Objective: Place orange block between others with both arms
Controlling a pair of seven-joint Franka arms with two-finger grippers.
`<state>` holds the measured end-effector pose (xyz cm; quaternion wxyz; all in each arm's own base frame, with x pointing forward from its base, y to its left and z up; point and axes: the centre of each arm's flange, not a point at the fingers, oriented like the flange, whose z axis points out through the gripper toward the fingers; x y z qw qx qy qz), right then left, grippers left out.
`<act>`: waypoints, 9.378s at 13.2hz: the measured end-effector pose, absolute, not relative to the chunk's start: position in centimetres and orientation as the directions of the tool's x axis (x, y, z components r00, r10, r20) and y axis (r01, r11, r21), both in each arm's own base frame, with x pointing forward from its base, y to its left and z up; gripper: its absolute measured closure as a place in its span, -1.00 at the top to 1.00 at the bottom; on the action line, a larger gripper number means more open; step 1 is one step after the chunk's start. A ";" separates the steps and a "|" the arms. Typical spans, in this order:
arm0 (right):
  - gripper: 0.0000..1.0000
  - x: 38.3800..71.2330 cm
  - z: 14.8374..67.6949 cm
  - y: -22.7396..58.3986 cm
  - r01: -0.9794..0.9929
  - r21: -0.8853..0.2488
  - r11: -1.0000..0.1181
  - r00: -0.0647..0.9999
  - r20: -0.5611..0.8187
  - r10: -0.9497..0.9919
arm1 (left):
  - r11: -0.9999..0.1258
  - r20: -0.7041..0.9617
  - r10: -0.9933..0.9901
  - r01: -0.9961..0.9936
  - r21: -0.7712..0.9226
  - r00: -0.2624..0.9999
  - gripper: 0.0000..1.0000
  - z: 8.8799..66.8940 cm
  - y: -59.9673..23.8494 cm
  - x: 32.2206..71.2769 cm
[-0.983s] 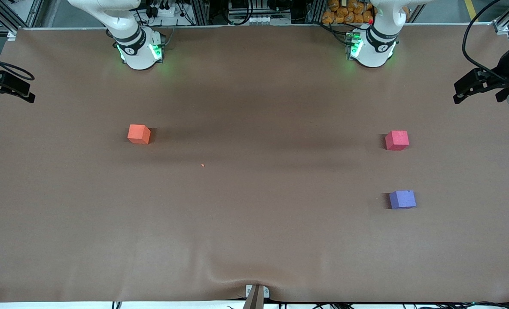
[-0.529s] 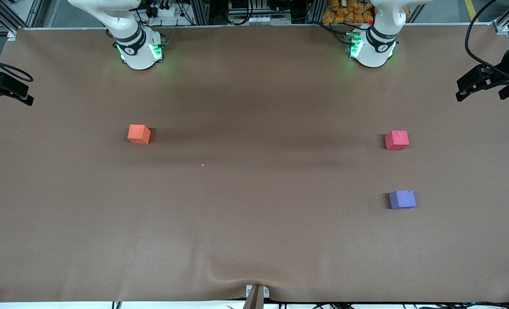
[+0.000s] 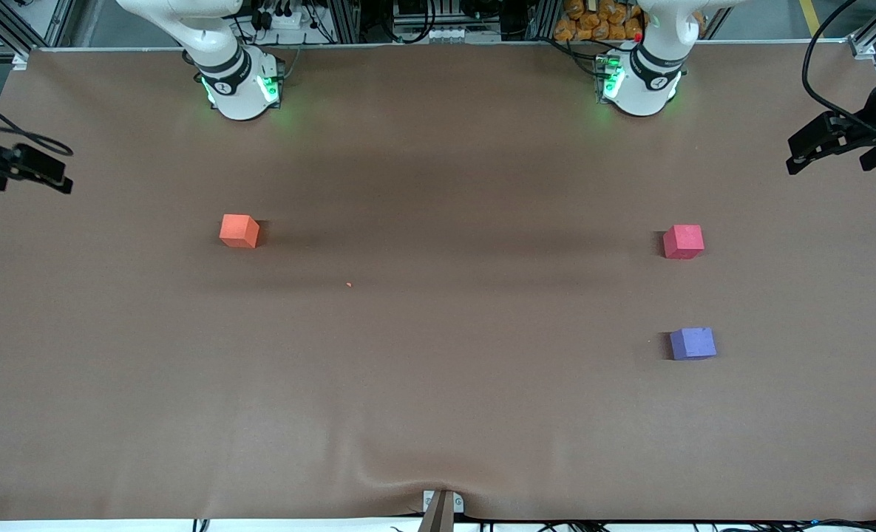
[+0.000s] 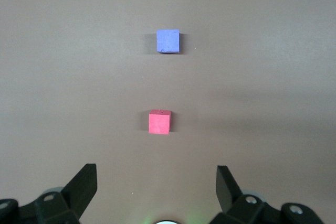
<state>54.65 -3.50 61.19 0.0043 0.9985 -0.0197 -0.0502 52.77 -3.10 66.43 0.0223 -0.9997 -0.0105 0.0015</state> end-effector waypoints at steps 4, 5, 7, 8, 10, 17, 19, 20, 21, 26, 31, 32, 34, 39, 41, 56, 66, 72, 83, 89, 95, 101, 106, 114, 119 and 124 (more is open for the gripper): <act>1.00 55.6 58.7 -4.5 0.009 0.000 -1.000 0.991 -0.130 0.009 | -0.999 -0.010 0.021 0.020 -0.044 1.000 1.00 66.1 -3.1 53.0; 1.00 56.1 57.5 -5.1 0.021 -0.004 -1.000 0.989 -0.145 0.021 | -0.999 -0.010 0.021 0.020 -0.044 1.000 1.00 66.0 -3.1 53.0; 1.00 57.2 55.3 -5.9 0.044 -0.012 -0.999 0.985 -0.164 0.045 | -0.999 -0.010 0.021 0.020 -0.044 1.000 1.00 66.0 -3.1 53.0; 1.00 57.9 53.8 -5.6 0.053 -0.017 -0.998 0.983 -0.177 0.055 | -0.999 -0.010 0.021 0.020 -0.044 1.000 1.00 66.0 -3.1 53.0; 1.00 59.5 49.4 -4.4 0.076 -0.026 -0.997 0.969 -0.232 0.080 | -0.999 -0.012 0.021 0.020 -0.044 1.000 1.00 66.0 -3.1 53.0; 1.00 59.0 31.1 0.4 0.151 -0.056 -0.987 0.884 -0.439 0.160 | -0.999 -0.015 0.022 0.021 -0.044 1.000 1.00 65.8 -3.0 53.1; 1.00 56.6 26.4 0.8 0.154 -0.066 -0.986 0.854 -0.492 0.166 | -0.999 -0.015 0.022 0.021 -0.044 1.000 1.00 65.8 -3.0 53.1; 1.00 55.6 24.4 0.9 0.147 -0.076 -0.986 0.840 -0.518 0.165 | -0.999 -0.016 0.022 0.021 -0.044 1.000 1.00 65.8 -3.0 53.1; 1.00 55.0 22.9 1.1 0.133 -0.091 -0.987 0.829 -0.536 0.162 | -0.999 -0.016 0.022 0.021 -0.044 1.000 1.00 65.7 -3.0 53.1; 1.00 54.0 20.8 2.8 0.093 -0.145 -0.985 0.815 -0.557 0.159 | -0.999 -0.017 0.022 0.021 -0.044 1.000 1.00 65.7 -3.0 53.2; 1.00 52.2 16.0 2.8 0.070 -0.153 -0.986 0.774 -0.615 0.151 | -0.999 -0.024 0.022 0.021 -0.043 0.999 1.00 65.3 -3.0 53.4; 0.99 51.9 15.1 2.8 0.068 -0.153 -0.986 0.764 -0.628 0.150 | -0.999 -0.024 0.022 0.021 -0.043 0.999 1.00 65.3 -3.0 53.4; 0.72 51.5 14.4 3.0 0.054 -0.163 -0.985 0.750 -0.645 0.148 | -0.999 -0.024 0.022 0.021 -0.043 0.999 1.00 65.3 -3.0 53.4; 0.24 55.0 17.5 7.1 0.060 -0.240 -0.969 0.806 -0.561 0.189 | -0.999 -0.025 0.021 0.020 -0.043 0.999 1.00 65.3 -3.0 53.4; 0.24 58.0 21.0 12.7 0.151 -0.265 -0.952 0.843 -0.469 0.264 | -0.999 -0.026 0.021 0.020 -0.043 0.999 1.00 65.2 -3.0 53.5; 0.52 54.6 20.0 53.7 0.434 -0.352 -0.829 0.892 0.038 0.451 | -0.999 -0.036 0.016 0.014 -0.042 0.999 1.00 64.7 -3.3 53.8; 1.00 59.8 32.0 48.7 0.427 -0.288 -0.857 0.903 0.090 0.420 | -0.999 -0.041 0.012 0.011 -0.038 0.999 1.00 64.3 -3.5 54.0; 1.00 68.7 38.6 27.2 0.264 -0.073 -0.962 0.964 0.007 0.265 | -0.999 -0.075 -0.031 -0.033 -0.022 0.997 1.00 60.2 -12.4 55.6; 1.00 59.2 53.6 -8.4 -0.071 -0.135 -0.988 0.995 -0.082 -0.061 | -0.997 -0.086 0.065 0.068 0.023 0.994 1.00 42.5 -37.0 58.0; 1.00 57.7 58.2 -4.7 -0.087 -0.129 -0.988 0.990 -0.122 -0.071 | -0.994 -0.100 0.095 0.099 0.043 0.990 1.00 31.9 -42.6 57.7; 1.00 56.1 61.3 -6.5 -0.092 -0.116 -0.989 0.992 -0.101 -0.080 | -0.992 -0.124 0.122 0.126 0.022 0.985 1.00 26.9 -45.6 55.7; 1.00 52.7 64.8 -4.9 -0.096 -0.052 -0.994 0.992 -0.085 -0.091 | -0.993 -0.123 0.119 0.116 -0.030 0.985 1.00 24.3 -44.9 55.8; 1.00 51.7 63.6 -6.0 -0.118 -0.045 -0.992 0.987 -0.116 -0.112 | -0.980 -0.119 0.199 0.197 -0.030 0.973 1.00 22.9 -45.1 55.8; 1.00 52.3 64.1 -4.8 -0.025 0.055 -0.998 0.997 -0.067 -0.029 | -0.955 -0.124 0.298 0.294 -0.047 0.947 0.89 20.4 -46.1 54.8; 1.00 52.4 64.2 -4.6 -0.017 0.056 -0.998 0.998 -0.061 -0.020 | -0.955 -0.122 0.296 0.293 -0.046 0.947 0.20 20.3 -45.8 55.2; 1.00 52.4 64.1 -4.6 -0.016 0.056 -0.998 0.998 -0.063 -0.019 | -0.959 -0.094 0.284 0.283 -0.025 0.954 0.19 25.9 -41.5 59.3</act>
